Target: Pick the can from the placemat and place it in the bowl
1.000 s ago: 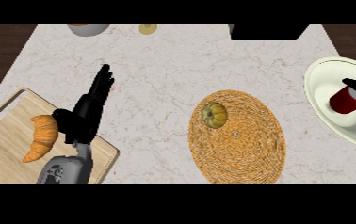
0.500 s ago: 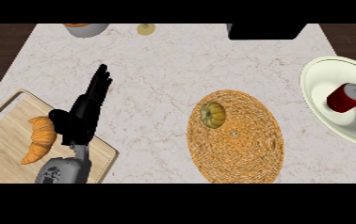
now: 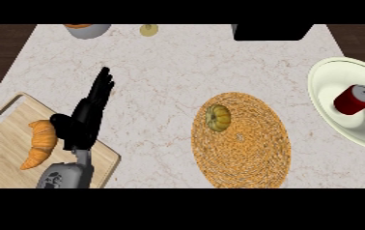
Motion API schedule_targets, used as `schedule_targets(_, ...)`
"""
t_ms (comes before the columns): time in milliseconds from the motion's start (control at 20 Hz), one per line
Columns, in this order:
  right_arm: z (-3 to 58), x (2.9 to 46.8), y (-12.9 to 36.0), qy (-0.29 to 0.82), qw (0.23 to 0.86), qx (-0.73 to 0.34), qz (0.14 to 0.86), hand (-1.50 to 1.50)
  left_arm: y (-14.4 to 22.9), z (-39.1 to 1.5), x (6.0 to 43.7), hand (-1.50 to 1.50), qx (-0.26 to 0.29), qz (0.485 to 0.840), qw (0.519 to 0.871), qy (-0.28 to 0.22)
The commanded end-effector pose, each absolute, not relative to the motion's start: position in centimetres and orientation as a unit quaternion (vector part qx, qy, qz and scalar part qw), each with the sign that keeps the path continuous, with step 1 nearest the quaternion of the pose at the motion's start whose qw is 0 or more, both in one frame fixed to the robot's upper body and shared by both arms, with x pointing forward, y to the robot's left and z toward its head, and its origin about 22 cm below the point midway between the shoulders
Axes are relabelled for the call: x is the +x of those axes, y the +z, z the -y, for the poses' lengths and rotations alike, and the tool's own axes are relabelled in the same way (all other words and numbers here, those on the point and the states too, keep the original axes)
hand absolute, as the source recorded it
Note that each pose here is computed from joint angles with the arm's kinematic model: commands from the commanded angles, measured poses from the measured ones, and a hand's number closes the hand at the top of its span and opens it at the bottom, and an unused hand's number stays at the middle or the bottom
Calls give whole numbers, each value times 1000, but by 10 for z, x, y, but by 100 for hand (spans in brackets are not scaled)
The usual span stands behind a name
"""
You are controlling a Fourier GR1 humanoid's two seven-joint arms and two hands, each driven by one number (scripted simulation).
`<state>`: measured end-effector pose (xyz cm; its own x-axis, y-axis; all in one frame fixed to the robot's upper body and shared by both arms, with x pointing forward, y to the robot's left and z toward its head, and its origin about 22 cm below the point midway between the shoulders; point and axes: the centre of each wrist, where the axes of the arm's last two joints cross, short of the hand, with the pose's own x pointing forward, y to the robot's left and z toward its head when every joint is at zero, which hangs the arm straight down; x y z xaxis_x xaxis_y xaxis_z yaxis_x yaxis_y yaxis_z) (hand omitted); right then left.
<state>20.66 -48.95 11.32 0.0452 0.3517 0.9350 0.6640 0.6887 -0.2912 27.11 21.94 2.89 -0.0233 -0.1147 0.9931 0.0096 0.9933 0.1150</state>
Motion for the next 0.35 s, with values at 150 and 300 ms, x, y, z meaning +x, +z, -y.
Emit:
schedule_targets(150,495,151,85,-104,622,-351,692,-150,23,-212,272,0,36,717,695,-45)
schedule_targets(300,493,154,107,-109,627,-347,689,-150,26,-233,286,0,32,718,693,-50)
